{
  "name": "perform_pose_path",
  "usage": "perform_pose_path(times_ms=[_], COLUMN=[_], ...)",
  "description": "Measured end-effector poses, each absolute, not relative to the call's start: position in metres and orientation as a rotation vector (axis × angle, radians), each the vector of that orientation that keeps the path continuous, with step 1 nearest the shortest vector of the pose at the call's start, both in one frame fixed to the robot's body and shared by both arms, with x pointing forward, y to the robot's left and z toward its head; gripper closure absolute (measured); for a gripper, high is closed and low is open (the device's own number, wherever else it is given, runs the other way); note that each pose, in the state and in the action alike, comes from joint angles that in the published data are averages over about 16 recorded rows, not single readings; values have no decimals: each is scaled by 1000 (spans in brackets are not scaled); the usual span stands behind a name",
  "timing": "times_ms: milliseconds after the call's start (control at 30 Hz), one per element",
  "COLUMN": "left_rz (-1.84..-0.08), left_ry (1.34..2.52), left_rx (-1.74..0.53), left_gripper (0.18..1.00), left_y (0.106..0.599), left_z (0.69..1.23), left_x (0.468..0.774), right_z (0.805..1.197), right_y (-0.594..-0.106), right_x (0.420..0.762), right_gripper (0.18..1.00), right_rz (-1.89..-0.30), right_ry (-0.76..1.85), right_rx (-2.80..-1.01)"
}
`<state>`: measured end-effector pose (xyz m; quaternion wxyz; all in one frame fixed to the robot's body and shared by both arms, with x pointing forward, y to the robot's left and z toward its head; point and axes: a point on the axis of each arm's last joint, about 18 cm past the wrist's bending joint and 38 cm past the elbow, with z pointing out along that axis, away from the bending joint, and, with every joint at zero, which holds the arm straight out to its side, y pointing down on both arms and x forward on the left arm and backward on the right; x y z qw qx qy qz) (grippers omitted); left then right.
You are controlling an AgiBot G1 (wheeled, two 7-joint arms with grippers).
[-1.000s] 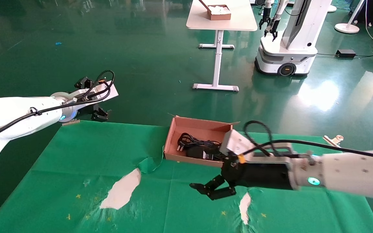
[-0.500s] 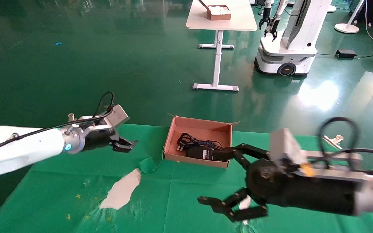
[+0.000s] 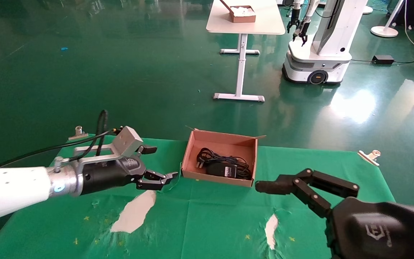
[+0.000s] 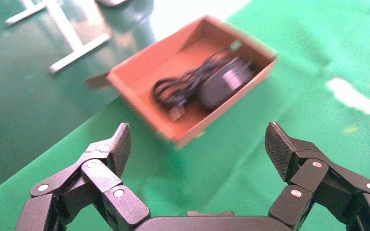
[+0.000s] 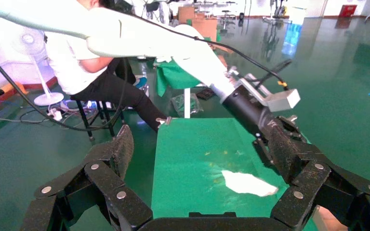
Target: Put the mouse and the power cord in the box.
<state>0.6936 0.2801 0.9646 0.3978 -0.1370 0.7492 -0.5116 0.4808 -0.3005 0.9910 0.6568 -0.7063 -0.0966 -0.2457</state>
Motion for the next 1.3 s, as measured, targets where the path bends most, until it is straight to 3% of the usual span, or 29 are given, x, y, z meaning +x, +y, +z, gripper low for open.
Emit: perform_pose_path(times_ms=[667,1033,1300], left_rz=[-1723,-1796,-1801], left_ry=[1895,1919,1931], left_rx=[-3,248,317], left_gripper=[184,184,184], left_y=[290,299,301], left_z=[984,992,993], left_x=[560,484,465], right_z=[992,992,992], right_y=[-302,-302,-302], right_x=[475,475,475], right_gripper=[178,178,178], right_rz=[-552,-551,-551], right_ry=[-231,-231,-232], right_rx=[-1596,-1595,-1595])
